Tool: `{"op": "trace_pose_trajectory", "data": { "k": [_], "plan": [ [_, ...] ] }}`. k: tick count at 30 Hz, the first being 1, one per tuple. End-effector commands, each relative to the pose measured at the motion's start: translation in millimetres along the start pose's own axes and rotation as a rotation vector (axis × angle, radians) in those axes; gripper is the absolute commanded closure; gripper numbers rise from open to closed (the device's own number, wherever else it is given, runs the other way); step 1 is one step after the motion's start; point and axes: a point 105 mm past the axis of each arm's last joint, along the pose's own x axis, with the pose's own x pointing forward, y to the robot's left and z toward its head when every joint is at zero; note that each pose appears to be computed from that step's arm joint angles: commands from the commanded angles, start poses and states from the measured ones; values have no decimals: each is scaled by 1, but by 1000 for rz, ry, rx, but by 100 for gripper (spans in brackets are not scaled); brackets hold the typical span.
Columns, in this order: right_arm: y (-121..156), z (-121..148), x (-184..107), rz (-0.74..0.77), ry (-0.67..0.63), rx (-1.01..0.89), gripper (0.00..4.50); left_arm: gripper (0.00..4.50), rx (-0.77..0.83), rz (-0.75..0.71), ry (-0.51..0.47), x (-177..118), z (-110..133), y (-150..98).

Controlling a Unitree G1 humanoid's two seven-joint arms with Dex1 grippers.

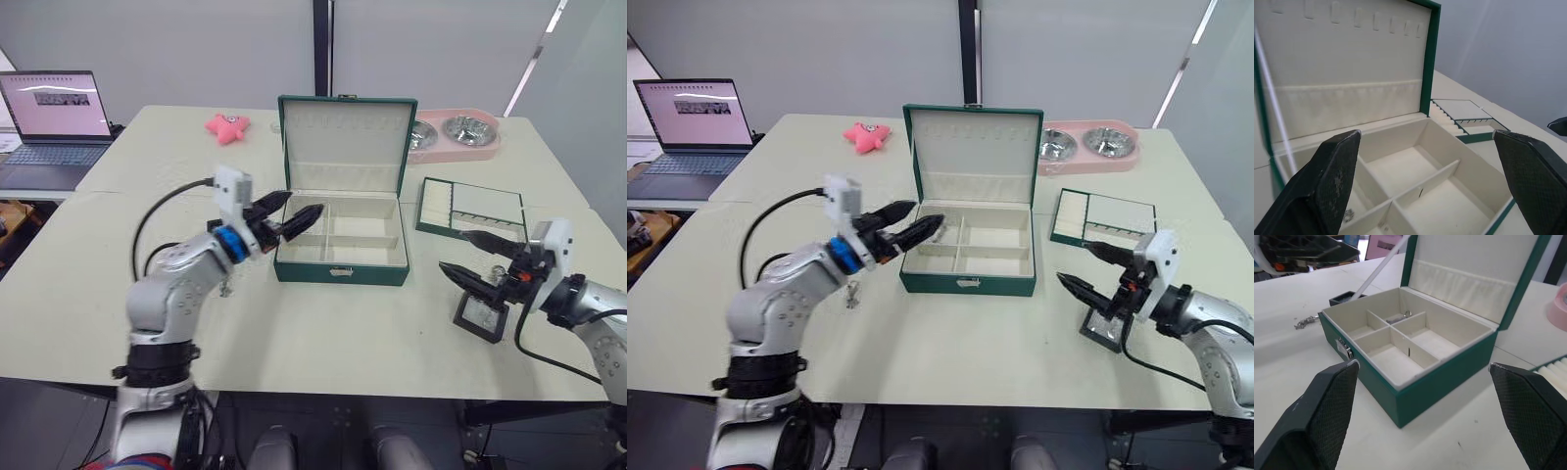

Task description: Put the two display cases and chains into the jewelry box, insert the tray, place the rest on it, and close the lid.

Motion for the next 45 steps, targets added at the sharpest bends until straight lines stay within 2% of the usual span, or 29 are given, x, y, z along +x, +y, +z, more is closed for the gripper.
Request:
{"op": "trace_pose_trajectory", "data": {
  "k": [1,5,11,17,23,35,45],
  "plan": [
    [-13,1,-21,-54,8,-25,0,2,58,32,33,-34,8,15],
    [-28,-13,-43,-125,54,-6,0,2,96,153,110,-74,4,42],
    [-41,-32,-70,-231,92,30,0,2,141,382,175,-133,2,84],
    [-50,-44,-86,-315,97,57,0,2,181,557,179,-176,2,107],
    [-58,-59,-96,-366,113,83,0,2,190,690,218,-216,-14,123],
    [-74,-69,-107,-451,109,75,0,2,202,769,229,-239,-23,128],
    [-74,-74,-108,-452,112,75,0,2,195,758,216,-234,-25,127]
  ]
}}
